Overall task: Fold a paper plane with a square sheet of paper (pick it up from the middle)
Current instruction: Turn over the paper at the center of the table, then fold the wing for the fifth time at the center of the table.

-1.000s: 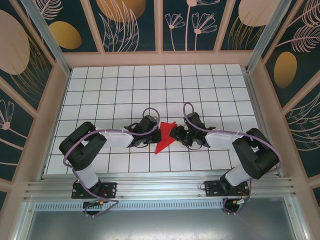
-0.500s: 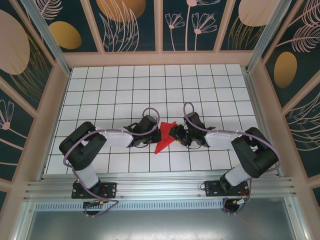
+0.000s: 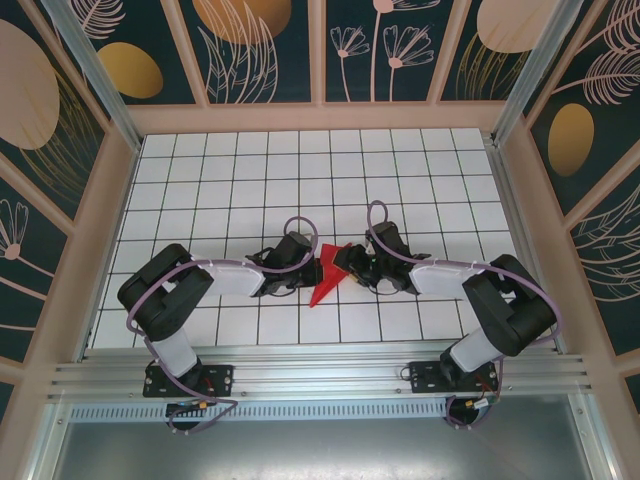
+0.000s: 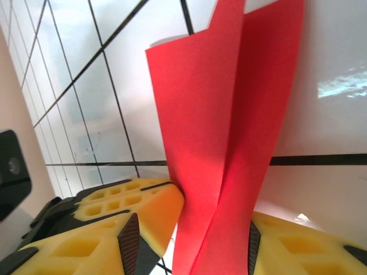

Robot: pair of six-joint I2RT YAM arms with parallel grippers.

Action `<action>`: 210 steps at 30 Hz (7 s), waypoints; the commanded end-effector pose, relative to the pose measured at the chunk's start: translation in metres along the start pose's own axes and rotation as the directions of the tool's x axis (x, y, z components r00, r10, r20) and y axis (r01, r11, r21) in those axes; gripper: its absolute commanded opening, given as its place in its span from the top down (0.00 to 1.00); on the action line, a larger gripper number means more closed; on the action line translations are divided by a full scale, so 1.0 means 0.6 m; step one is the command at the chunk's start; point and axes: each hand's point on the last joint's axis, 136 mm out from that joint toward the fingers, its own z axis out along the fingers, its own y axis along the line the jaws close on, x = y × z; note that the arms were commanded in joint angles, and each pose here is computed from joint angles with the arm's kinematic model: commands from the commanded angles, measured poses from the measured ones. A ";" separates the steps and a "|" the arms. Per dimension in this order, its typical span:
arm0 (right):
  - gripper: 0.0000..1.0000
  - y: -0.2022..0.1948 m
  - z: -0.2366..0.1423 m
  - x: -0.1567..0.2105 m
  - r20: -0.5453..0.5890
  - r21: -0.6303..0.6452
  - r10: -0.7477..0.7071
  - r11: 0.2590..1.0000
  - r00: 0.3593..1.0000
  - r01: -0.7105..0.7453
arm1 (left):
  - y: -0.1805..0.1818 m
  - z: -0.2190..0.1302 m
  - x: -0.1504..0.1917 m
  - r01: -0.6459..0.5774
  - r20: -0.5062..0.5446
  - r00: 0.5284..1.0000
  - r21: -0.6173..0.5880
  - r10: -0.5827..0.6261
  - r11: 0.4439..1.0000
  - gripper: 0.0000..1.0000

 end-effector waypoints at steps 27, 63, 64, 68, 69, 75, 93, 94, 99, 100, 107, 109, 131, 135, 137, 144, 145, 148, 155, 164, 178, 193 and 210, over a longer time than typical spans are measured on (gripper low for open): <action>0.68 0.026 0.052 0.015 -0.093 -0.009 -0.191 0.982 0.977 0.190 | -0.011 -0.031 0.025 0.089 -0.020 0.996 0.096 -0.087 0.991 0.99; 0.92 -0.029 -0.145 -0.072 -0.096 0.792 -0.526 0.475 0.845 0.385 | 0.045 -0.197 -0.041 0.179 0.393 0.901 0.048 -0.183 0.983 0.86; 0.92 -0.034 -0.146 -0.069 -0.128 0.822 -0.531 0.415 0.837 0.389 | 0.055 -0.208 -0.044 0.196 0.424 0.885 0.042 -0.195 0.980 0.85; 0.91 -0.033 -0.124 -0.054 -0.209 0.879 -0.560 0.251 0.802 0.405 | 0.087 -0.249 -0.050 0.258 0.519 0.824 0.015 -0.228 0.966 0.85; 0.90 -0.029 -0.108 -0.046 -0.226 0.876 -0.561 0.241 0.796 0.419 | 0.094 -0.261 -0.053 0.273 0.544 0.805 0.016 -0.237 0.962 0.85; 0.85 0.001 -0.004 0.000 -0.285 0.824 -0.565 0.269 0.775 0.499 | 0.127 -0.317 -0.051 0.340 0.638 0.717 0.034 -0.282 0.940 0.83; 0.38 0.136 0.029 0.073 -0.166 0.433 -0.602 0.668 0.781 0.606 | 0.110 -0.310 -0.044 0.273 0.600 0.762 0.045 -0.244 0.961 0.74; 0.38 0.139 0.020 0.074 -0.147 0.389 -0.595 0.700 0.790 0.599 | 0.105 -0.305 -0.044 0.264 0.590 0.771 0.048 -0.240 0.963 0.74; 0.42 0.126 -0.028 0.067 -0.081 0.214 -0.542 0.810 0.836 0.546 | 0.081 -0.280 -0.043 0.225 0.535 0.814 0.072 -0.228 0.972 0.72; 0.49 0.121 -0.036 0.069 -0.081 0.171 -0.532 0.826 0.843 0.537 | 0.074 -0.274 -0.042 0.215 0.520 0.824 0.080 -0.225 0.973 0.72; 0.86 0.077 -0.055 0.080 -0.114 0.022 -0.489 0.869 0.865 0.494 | 0.037 -0.216 -0.026 0.189 0.387 0.893 0.140 -0.229 0.972 0.73; 0.88 0.069 -0.051 0.084 -0.129 0.004 -0.485 0.872 0.865 0.489 | 0.030 -0.195 -0.018 0.194 0.341 0.909 0.159 -0.238 0.968 0.72; 0.94 -0.037 0.002 0.054 -0.206 0.073 -0.386 0.910 0.899 0.407 | 0.008 -0.122 0.012 0.223 0.172 0.951 0.188 -0.255 0.957 0.69; 0.94 -0.064 0.008 0.052 -0.220 0.088 -0.357 0.920 0.908 0.383 | 0.000 -0.111 0.014 0.221 0.147 0.957 0.195 -0.251 0.956 0.67; 0.94 -0.069 0.011 0.054 -0.226 0.082 -0.352 0.922 0.908 0.378 | -0.003 -0.106 0.015 0.221 0.139 0.958 0.197 -0.250 0.955 0.66; 0.94 -0.086 0.018 0.056 -0.238 0.102 -0.334 0.925 0.912 0.366 | -0.015 -0.094 0.013 0.239 0.122 0.955 0.229 -0.271 0.944 0.58; 0.94 -0.086 0.018 0.056 -0.239 0.101 -0.334 0.925 0.912 0.365 | -0.018 -0.092 0.010 0.239 0.122 0.954 0.237 -0.273 0.942 0.57; 0.94 -0.088 0.018 0.056 -0.239 0.105 -0.332 0.925 0.913 0.364 | -0.022 -0.082 0.009 0.246 0.114 0.953 0.246 -0.280 0.937 0.55; 0.93 -0.093 0.019 0.056 -0.241 0.114 -0.330 0.924 0.913 0.365 | -0.034 -0.061 0.004 0.264 0.094 0.949 0.282 -0.300 0.922 0.54; 0.93 -0.097 0.019 0.054 -0.238 0.120 -0.326 0.925 0.915 0.361 | -0.059 -0.049 -0.003 0.266 0.065 0.950 0.339 -0.304 0.902 0.56; 0.91 -0.077 0.016 0.045 -0.204 0.086 -0.357 0.921 0.912 0.380 | -0.061 -0.030 -0.004 0.275 0.044 0.952 0.316 -0.304 0.908 0.86; 0.76 -0.021 -0.070 0.029 0.086 0.189 -0.617 0.781 0.783 0.595 | -0.054 -0.027 -0.009 0.297 0.049 0.946 0.267 -0.321 0.917 1.00; 0.54 0.001 -0.046 0.100 0.133 0.384 -0.926 0.376 0.353 0.843 | -0.056 -0.022 -0.009 0.296 0.037 0.948 0.252 -0.315 0.921 1.00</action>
